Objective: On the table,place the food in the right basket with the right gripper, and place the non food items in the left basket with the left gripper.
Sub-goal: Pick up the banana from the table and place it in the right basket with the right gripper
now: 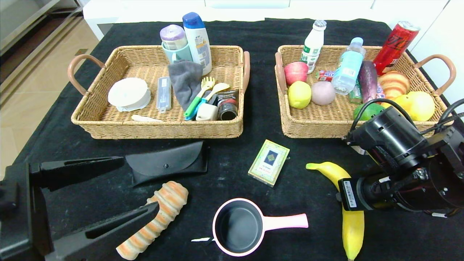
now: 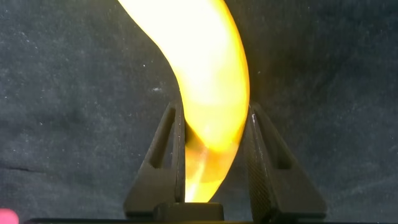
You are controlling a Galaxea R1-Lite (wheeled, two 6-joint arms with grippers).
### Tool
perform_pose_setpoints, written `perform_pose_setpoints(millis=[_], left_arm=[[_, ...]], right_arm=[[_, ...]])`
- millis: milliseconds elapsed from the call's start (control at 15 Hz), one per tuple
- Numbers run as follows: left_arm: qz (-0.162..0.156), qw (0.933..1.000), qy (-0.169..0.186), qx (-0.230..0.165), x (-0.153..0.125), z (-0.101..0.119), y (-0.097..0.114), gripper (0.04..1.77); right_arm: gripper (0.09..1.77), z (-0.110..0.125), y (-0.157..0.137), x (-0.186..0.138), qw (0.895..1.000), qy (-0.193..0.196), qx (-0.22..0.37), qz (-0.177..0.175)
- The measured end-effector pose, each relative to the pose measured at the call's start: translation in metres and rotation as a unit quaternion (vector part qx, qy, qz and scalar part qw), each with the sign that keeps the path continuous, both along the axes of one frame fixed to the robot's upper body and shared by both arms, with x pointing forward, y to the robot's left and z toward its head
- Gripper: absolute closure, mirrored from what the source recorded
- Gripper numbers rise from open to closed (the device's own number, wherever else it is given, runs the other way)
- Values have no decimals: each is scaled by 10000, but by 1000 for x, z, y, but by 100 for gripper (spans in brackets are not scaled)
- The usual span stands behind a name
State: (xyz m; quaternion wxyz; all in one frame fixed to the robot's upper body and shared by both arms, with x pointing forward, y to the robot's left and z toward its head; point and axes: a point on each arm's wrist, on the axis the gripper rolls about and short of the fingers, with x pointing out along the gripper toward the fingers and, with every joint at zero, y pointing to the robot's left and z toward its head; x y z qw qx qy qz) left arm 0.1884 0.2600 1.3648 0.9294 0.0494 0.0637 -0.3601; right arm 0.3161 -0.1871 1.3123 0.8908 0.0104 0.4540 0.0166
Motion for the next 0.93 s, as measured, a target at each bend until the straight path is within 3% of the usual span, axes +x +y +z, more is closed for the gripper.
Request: perform_pose_setpoints(millis=[533, 933], left_arm=[[0, 10000, 26, 18, 1, -1, -1, 9], [0, 10000, 51, 37, 2, -2, -1, 9]], right_arm=[[124, 29, -8, -17, 9984, -456, 333, 70], [124, 79, -24, -13, 9878, -1255, 892, -245]])
